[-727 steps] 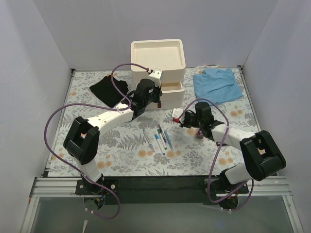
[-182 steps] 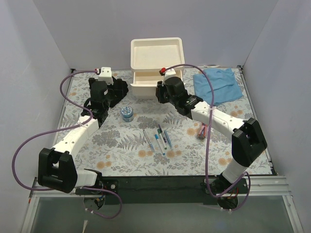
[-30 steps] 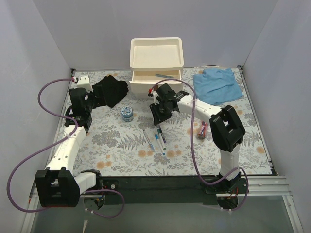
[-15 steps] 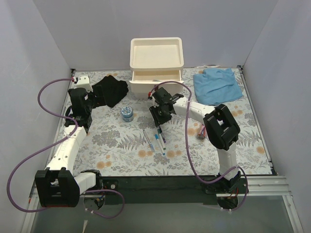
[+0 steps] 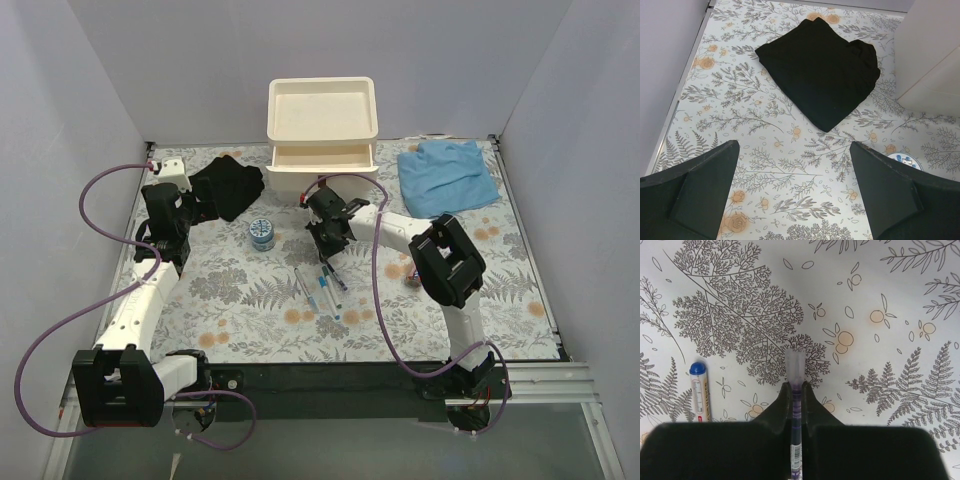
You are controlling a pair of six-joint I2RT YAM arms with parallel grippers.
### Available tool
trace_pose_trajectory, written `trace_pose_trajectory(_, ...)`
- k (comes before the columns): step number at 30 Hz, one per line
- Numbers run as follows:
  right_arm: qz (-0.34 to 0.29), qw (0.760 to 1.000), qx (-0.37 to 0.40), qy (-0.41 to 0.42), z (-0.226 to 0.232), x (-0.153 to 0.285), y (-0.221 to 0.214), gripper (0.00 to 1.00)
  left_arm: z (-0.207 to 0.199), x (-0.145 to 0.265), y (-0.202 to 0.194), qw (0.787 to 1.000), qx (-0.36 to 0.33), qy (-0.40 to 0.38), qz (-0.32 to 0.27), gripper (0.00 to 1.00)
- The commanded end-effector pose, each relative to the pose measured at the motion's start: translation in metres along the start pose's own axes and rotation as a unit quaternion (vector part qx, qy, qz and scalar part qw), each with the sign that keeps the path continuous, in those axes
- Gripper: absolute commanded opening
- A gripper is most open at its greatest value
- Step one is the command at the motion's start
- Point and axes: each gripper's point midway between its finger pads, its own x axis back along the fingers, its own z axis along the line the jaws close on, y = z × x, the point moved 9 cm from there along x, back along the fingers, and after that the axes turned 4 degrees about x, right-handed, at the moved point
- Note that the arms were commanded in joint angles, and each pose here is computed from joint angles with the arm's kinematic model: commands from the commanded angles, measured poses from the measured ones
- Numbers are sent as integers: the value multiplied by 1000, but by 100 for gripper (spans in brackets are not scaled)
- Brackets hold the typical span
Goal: Sort the stationery into containers
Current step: Pick up the pen from the center of the board, then place the pen in the drawer.
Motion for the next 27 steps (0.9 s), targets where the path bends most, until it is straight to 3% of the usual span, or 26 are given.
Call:
trace_pose_trajectory(1,24,1000,1,-4,1,10,-17,1,3,6,3,1000,5,4,-14,95)
trace_pose_trajectory(5,-20,999,28,10,5,56,-13,1,1,5,4,1000,10,-2,-15,95)
trace_pose_trajectory(10,-111,984,139,17,12,114,11,1,-1,3,4,1000,15,-11,-19,95)
trace_pose_trajectory(14,-238,928,282,48,25,176,42,1,-4,2,5,999,18,-25,-19,95)
trace_pose_trajectory(15,-265,904,334,33,23,186,51,1,-5,2,6,999,21,-28,-20,95)
trace_pose_trajectory(19,-315,844,431,-38,14,216,70,1,-7,2,9,999,24,-40,-23,94)
trace_pose_trajectory(25,-385,768,497,-125,8,239,92,1,-9,5,11,998,30,-48,-23,93)
trace_pose_trajectory(27,-394,756,500,-153,4,243,100,1,-10,6,12,998,32,-51,-23,92)
